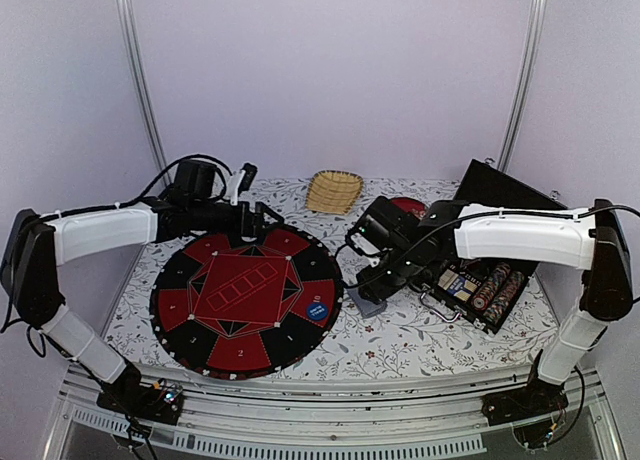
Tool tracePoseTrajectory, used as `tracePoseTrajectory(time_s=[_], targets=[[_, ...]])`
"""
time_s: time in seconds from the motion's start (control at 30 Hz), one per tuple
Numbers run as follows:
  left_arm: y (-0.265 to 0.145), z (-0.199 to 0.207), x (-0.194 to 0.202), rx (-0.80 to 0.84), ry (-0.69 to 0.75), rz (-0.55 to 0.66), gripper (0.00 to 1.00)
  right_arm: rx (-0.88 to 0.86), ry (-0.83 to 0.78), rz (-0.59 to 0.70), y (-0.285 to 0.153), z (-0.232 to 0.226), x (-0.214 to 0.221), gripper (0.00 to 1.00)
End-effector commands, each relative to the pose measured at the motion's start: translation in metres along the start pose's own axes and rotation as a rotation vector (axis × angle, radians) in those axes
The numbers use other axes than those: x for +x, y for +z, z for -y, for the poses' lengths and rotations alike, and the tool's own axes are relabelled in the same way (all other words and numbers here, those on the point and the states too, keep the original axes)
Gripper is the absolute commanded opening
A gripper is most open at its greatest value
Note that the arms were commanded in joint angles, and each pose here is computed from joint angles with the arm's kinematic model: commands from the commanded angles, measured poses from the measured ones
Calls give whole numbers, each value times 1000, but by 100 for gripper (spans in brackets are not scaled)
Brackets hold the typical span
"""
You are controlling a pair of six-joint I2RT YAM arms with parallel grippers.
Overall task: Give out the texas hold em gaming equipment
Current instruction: Pass from the right arm to the left
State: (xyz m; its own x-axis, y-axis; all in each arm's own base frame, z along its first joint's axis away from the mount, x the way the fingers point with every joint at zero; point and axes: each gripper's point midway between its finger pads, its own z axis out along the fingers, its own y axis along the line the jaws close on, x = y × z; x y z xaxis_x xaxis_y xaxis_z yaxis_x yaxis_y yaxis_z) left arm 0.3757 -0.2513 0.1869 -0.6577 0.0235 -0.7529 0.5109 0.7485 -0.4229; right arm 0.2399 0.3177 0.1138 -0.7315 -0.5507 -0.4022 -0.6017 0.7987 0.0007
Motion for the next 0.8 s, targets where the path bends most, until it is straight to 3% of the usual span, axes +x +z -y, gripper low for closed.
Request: tracePoseTrajectory(time_s=[0.0, 0.23, 0.43, 0.77], targets=[[7, 81, 26, 417, 11, -112, 86, 36, -138, 238, -14, -18, -58, 31], [14, 108, 40, 573, -45, -142, 89, 90, -294, 462, -26, -26, -114, 31], [27, 117, 46, 604, -61, -159, 89, 101, -385, 508, -25, -36, -133, 31], [42, 118, 51, 599, -67, -185, 64, 113, -447, 514, -23, -43, -139, 31]])
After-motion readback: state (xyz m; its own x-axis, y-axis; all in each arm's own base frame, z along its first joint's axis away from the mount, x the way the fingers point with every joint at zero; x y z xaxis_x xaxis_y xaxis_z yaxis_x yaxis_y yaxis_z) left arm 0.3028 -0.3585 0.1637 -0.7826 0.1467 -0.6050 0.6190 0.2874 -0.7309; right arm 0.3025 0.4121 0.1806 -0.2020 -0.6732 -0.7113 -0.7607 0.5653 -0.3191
